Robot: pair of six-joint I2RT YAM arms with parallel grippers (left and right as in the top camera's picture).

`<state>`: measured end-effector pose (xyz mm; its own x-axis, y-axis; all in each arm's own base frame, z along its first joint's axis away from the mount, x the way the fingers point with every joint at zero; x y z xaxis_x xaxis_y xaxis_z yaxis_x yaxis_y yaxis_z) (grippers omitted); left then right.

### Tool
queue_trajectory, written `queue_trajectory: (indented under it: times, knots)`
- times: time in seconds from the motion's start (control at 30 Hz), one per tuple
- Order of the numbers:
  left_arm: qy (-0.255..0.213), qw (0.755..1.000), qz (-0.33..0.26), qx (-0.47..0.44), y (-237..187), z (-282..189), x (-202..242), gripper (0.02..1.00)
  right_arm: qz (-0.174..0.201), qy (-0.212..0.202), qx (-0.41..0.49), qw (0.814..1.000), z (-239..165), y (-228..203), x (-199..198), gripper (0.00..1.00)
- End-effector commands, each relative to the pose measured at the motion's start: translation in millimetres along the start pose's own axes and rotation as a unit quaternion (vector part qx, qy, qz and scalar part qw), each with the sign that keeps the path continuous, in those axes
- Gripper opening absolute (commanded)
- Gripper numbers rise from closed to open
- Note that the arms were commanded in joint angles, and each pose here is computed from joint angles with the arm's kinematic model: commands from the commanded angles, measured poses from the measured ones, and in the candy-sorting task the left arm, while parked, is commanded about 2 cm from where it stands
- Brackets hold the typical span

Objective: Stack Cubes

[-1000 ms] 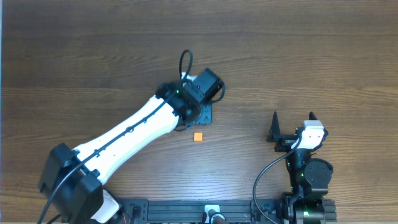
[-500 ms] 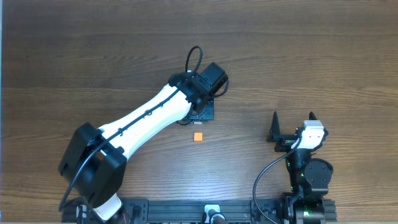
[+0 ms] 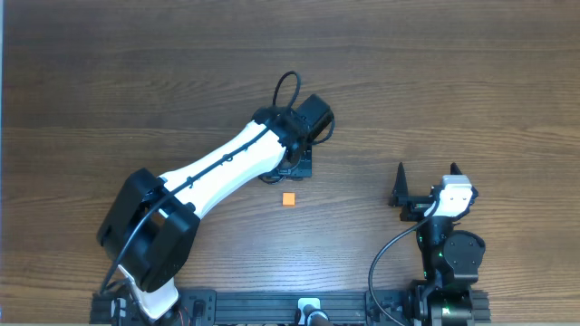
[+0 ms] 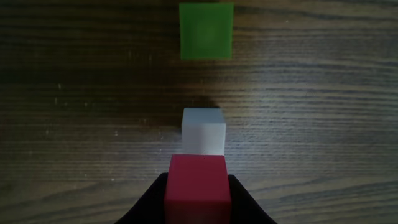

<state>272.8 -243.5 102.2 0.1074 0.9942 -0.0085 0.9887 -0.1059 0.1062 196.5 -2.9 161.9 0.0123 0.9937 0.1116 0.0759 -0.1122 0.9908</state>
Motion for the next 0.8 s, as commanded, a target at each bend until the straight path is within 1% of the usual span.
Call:
queue_trajectory:
  times: [0.03, 0.8]
  knots:
    - [-0.005, 1.000, 0.008, -0.003, 5, 5, -6, 0.040, -0.001, 0.002, -0.002, 1.000, 0, -1, 0, 0.993]
    - [0.000, 1.000, 0.007, 0.003, 7, 18, -8, 0.040, -0.001, 0.002, -0.002, 1.000, 0, -1, 0, 0.993]
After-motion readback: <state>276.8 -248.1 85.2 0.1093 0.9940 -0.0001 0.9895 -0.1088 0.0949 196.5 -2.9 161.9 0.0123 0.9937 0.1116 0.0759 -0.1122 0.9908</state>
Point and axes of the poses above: each gripper's point midway between its finger pads, its own z axis out along the fingers, its own x axis along the line the jaws close on, y = z × x, the point moved 5 cm from there along -z, back along the fingers, and after that the axes turned 5 degrees about z, right-handed, at the moved point
